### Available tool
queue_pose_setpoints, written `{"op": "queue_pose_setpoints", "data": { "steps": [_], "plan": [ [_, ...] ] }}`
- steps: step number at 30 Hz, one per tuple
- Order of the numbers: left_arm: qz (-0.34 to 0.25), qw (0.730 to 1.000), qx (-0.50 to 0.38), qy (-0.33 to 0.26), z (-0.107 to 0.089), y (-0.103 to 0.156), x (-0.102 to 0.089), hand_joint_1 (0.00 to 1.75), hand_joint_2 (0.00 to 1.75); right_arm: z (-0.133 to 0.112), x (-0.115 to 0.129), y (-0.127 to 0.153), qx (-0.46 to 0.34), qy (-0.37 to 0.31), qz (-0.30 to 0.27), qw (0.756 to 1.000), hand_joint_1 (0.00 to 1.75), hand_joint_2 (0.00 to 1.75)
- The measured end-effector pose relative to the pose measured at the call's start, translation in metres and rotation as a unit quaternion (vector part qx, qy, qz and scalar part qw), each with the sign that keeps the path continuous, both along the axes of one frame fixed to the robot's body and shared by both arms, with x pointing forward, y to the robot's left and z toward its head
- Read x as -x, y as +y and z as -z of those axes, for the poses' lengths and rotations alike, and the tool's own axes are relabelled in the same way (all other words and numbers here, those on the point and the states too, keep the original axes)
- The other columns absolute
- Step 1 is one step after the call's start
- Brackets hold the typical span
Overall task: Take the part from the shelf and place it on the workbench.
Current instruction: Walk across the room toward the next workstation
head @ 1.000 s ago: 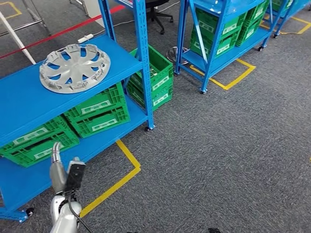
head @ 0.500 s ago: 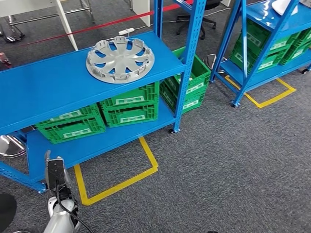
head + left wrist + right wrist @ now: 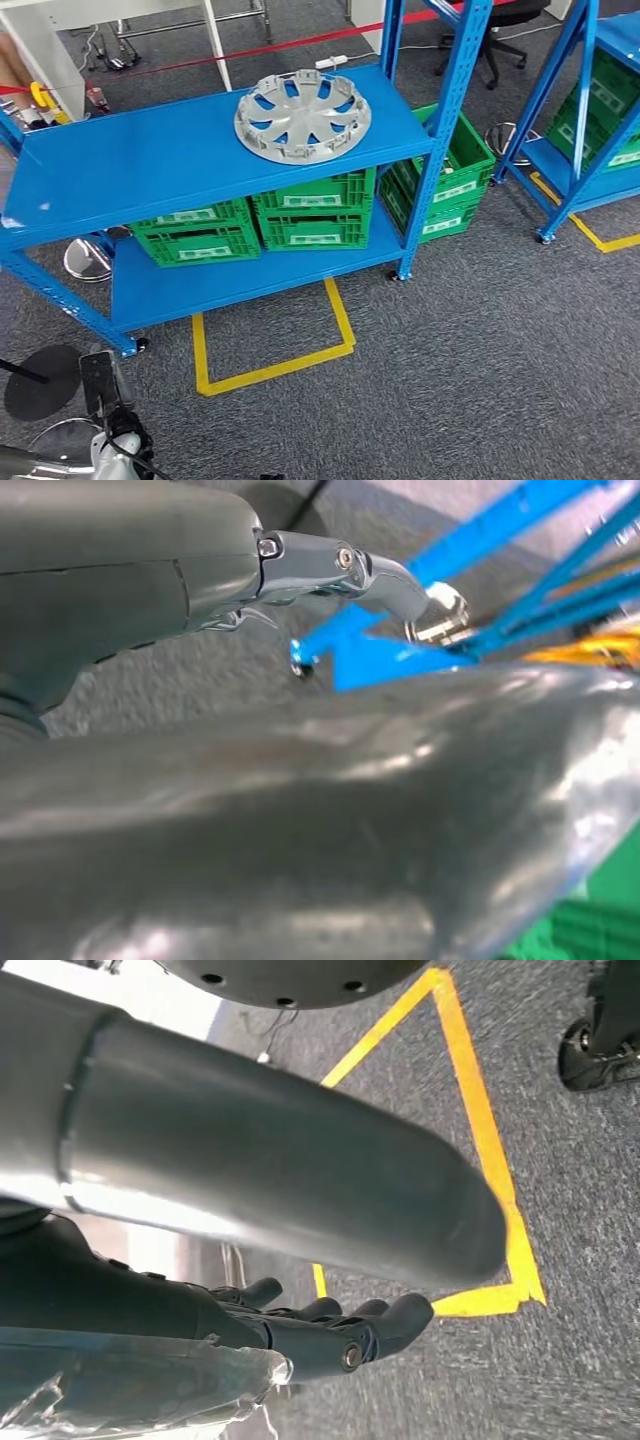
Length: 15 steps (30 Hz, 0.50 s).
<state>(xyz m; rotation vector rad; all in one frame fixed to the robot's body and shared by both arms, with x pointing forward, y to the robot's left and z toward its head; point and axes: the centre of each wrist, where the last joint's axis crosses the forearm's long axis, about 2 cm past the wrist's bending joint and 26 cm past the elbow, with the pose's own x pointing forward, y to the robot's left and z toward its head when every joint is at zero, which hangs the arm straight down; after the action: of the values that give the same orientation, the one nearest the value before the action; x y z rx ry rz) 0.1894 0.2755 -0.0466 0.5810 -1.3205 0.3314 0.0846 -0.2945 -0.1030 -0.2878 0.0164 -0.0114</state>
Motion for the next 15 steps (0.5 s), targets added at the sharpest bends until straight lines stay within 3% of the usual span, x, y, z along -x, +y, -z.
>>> {"op": "queue_pose_setpoints", "data": {
  "steps": [9,15],
  "plan": [
    [-0.007,1.0,-0.01,0.012,0.003,0.005,0.005,0.0,0.0,-0.001,-0.006,0.0,0.007,-0.003,0.011,1.0,0.0,0.0],
    [-0.013,1.0,-0.006,0.014,0.004,0.002,0.007,0.0,0.0,0.002,0.009,-0.001,0.005,0.012,0.02,1.0,0.0,0.0]
  ]
}}
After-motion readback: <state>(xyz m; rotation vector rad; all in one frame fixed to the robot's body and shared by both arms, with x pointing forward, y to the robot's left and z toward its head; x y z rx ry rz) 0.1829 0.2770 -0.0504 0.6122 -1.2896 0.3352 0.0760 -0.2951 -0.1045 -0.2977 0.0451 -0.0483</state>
